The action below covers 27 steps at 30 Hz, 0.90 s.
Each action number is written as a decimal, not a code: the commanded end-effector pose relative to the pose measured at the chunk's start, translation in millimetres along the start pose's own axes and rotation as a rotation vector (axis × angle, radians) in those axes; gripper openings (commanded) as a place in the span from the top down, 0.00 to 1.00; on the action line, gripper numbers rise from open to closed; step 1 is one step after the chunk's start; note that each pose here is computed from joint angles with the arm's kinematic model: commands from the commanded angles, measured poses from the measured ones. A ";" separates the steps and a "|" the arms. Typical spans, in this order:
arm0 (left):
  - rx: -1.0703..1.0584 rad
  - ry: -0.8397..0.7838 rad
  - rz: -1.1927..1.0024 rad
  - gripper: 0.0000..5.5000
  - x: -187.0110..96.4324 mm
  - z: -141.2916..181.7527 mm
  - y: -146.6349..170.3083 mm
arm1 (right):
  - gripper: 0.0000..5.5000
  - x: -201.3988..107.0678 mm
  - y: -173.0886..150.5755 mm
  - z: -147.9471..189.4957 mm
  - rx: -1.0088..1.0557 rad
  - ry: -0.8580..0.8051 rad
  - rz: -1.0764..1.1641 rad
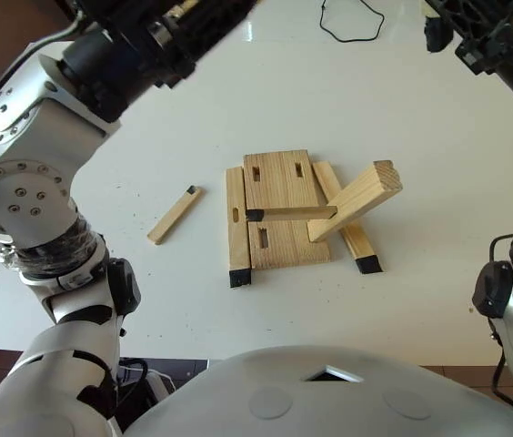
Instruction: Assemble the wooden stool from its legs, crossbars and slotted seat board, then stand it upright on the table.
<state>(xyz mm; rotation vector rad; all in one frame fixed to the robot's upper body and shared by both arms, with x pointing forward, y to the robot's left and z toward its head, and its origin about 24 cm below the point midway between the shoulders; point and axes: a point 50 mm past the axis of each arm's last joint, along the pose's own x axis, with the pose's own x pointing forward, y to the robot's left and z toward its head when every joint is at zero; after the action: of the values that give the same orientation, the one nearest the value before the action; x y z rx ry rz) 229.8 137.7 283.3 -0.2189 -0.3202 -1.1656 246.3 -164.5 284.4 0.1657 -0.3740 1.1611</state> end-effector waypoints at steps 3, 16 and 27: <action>-0.030 0.001 -0.265 0.37 8.3 9.9 -34.1 | 0.63 3.4 29.9 6.8 0.097 0.080 0.304; -0.010 -0.011 -0.302 0.37 10.2 16.2 -37.6 | 0.63 -6.7 21.0 2.6 0.101 0.302 0.500; 0.006 0.016 -0.308 0.53 5.0 9.0 -39.9 | 0.63 -11.5 12.0 1.7 0.066 0.342 0.509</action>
<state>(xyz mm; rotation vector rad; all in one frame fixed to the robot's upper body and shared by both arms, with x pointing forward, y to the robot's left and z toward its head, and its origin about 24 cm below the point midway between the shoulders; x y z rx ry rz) 193.9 120.6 295.9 -0.1832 -0.3601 -1.4728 230.0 -168.5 274.4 -0.0238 -0.0508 1.6870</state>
